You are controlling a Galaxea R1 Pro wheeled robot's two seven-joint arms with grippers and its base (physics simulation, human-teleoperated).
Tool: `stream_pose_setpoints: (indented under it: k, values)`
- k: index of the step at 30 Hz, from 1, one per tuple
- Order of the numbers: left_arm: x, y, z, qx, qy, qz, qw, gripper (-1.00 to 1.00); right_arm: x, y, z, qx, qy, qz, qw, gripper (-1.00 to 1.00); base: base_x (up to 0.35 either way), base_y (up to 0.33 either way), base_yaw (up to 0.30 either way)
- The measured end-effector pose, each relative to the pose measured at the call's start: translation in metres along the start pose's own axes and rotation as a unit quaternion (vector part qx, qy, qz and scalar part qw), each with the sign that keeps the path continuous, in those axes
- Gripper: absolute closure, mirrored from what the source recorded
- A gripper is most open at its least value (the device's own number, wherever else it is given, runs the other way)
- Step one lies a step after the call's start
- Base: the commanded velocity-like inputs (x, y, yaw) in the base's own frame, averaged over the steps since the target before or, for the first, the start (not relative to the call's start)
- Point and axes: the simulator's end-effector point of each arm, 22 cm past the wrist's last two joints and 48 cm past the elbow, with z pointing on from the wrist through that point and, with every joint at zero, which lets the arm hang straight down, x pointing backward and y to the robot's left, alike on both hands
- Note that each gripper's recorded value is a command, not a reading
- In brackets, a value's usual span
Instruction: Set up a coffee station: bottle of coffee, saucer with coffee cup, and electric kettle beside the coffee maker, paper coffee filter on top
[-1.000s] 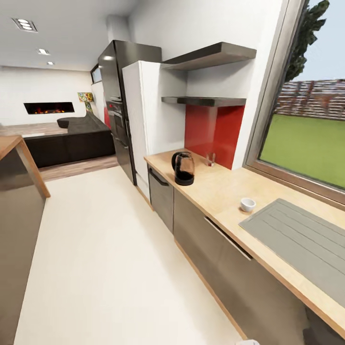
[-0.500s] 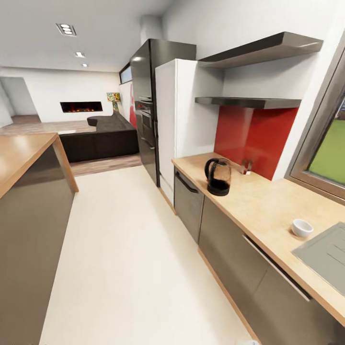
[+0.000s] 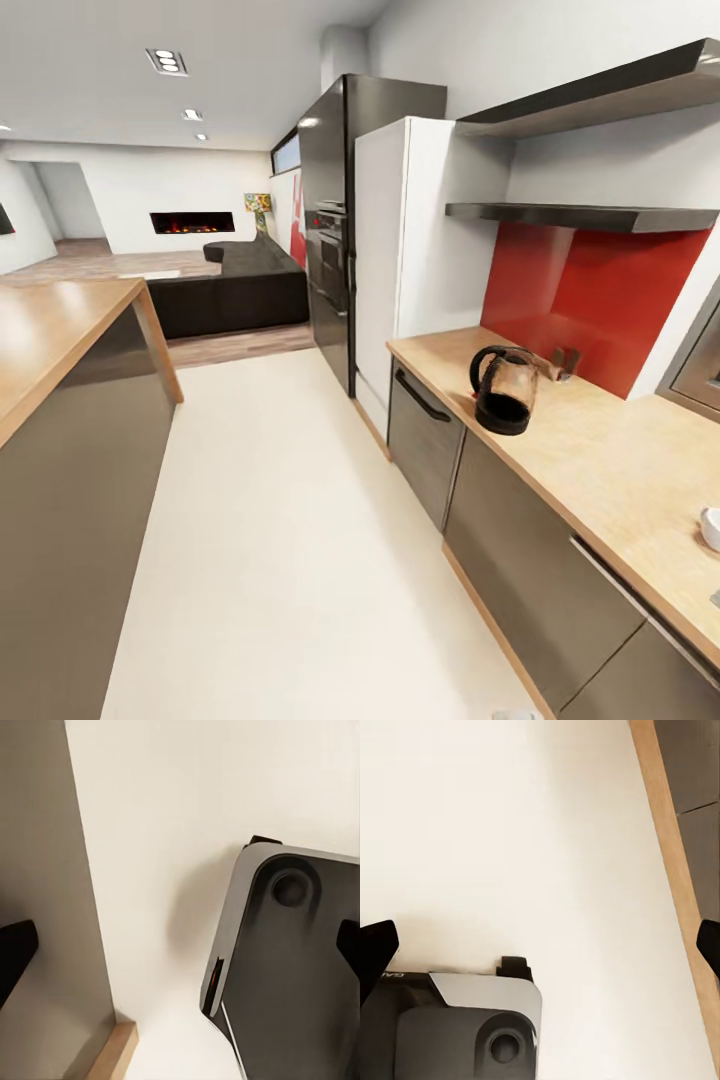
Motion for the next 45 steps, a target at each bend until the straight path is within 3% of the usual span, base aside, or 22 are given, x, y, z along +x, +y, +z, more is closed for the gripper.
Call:
stream_pose_setpoints:
  k: [18, 45]
  values:
    - [0.0002, 0.0000, -0.0001, 0.000, 0.000, 0.000, 1.0000, -1.00, 0.0010, 0.0035, -0.0003, -0.003, 0.001, -0.001, 1.0000, -1.00, 0.331, 0.095, 0.000]
    - [0.0011, -0.0004, -0.0002, 0.001, 0.001, 0.002, 1.0000, -1.00, -0.0004, 0.0091, -0.0008, -0.005, 0.000, 0.000, 1.0000, -1.00, 0.335, 0.005, 0.000]
